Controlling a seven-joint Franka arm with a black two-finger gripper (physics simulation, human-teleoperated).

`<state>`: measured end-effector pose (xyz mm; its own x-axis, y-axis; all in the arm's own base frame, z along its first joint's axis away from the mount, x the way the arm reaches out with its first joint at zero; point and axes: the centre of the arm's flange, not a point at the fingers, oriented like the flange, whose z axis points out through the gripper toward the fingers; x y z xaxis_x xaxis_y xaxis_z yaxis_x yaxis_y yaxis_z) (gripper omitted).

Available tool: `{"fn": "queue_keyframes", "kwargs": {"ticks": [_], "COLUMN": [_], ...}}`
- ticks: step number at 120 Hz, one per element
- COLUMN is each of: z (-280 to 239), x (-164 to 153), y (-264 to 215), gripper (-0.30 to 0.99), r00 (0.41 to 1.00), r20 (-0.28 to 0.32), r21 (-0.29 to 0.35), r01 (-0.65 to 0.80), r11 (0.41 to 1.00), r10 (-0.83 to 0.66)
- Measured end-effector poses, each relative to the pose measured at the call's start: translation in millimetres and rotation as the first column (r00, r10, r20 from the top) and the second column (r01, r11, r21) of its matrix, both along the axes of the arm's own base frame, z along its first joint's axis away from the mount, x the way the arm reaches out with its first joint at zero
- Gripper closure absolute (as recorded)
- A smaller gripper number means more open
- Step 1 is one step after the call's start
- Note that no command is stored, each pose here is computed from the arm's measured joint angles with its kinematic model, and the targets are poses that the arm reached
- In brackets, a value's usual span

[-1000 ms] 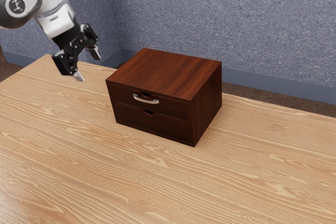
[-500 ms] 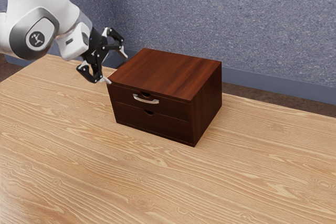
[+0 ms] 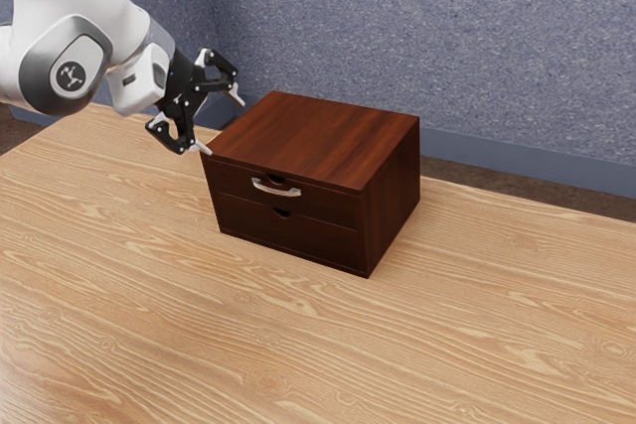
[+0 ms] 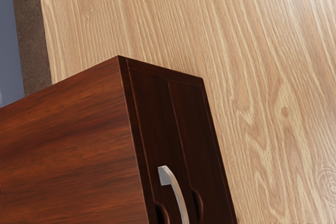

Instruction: Pull the drawer handle with one arm to open the drawer

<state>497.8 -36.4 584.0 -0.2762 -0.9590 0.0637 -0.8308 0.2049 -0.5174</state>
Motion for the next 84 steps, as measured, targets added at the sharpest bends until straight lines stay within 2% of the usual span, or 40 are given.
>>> {"fn": "queue_keyframes", "kwargs": {"ticks": [13,35,60,84], "z": [0,-24,-47,-69], "x": [0,6,21,29], "y": [0,-4,9,9], "gripper": [0.04,0.04,0.03,0.17], "r00": [1.0,1.0,0.996,0.988], "r20": [0.004,-0.026,-0.036,-0.056], "r21": [0.006,0.026,0.024,0.02], "r01": [0.01,0.013,-0.08,-0.142], "r11": [1.0,1.0,0.997,0.99], "r10": [-0.01,-0.012,0.081,0.143]}}
